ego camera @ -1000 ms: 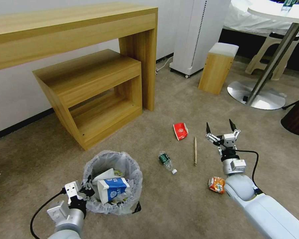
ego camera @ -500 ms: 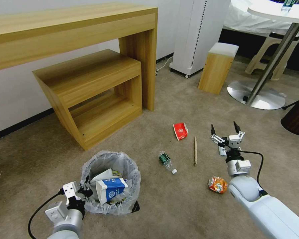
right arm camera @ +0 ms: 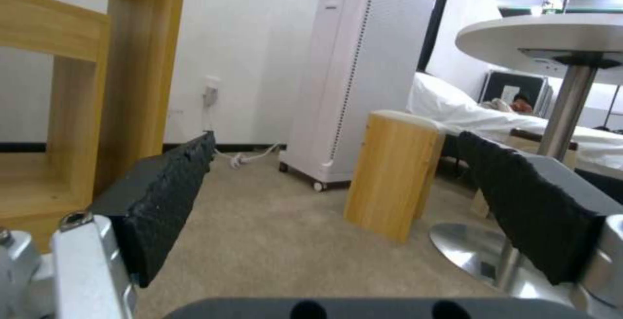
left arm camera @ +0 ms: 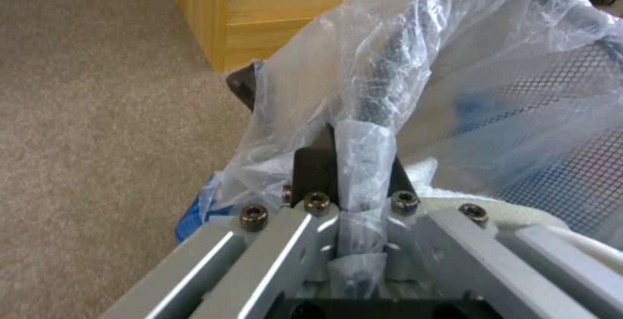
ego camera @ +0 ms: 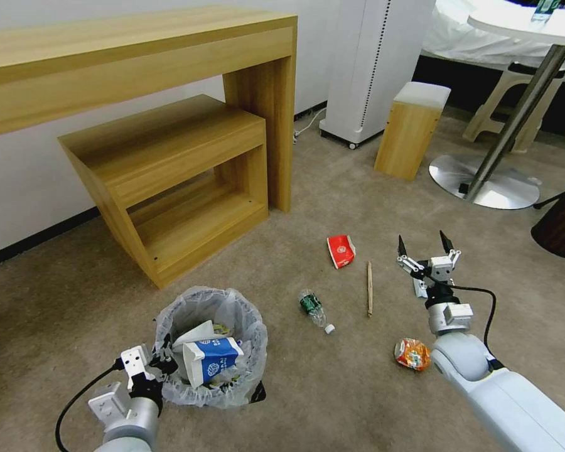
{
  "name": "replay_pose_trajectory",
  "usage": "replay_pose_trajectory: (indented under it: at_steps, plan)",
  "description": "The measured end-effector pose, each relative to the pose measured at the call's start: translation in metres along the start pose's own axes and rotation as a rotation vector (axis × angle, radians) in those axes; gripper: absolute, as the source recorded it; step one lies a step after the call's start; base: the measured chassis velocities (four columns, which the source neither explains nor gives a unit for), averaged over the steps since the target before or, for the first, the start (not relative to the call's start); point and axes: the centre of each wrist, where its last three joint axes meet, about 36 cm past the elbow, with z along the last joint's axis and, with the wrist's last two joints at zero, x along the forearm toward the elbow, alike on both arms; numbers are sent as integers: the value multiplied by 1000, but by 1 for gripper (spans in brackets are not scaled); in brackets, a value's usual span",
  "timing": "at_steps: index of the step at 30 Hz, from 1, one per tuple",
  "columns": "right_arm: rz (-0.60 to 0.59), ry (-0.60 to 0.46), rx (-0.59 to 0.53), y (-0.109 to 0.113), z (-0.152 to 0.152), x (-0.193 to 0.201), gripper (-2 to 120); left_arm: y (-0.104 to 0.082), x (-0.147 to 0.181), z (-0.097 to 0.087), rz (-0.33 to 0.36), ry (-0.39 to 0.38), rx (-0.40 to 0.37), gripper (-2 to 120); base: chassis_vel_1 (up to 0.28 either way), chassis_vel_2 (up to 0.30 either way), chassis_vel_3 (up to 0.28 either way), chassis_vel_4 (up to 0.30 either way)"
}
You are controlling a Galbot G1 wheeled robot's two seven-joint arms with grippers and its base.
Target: Pick up the trash bin and place the garbage on the floor into it.
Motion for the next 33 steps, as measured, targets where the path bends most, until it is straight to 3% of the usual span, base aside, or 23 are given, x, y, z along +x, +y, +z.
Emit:
replay_pose_trajectory:
  at_steps: [26, 33]
  plan:
    - [-39, -14, -11, -3, 9, -2, 100, -2, 0, 3, -3, -1, 0, 1, 0, 0, 0, 0]
    - [-259, -6, 105, -53, 26, 13, 100, 0, -5, 7, -7, 8, 3, 1, 0, 0, 0, 0]
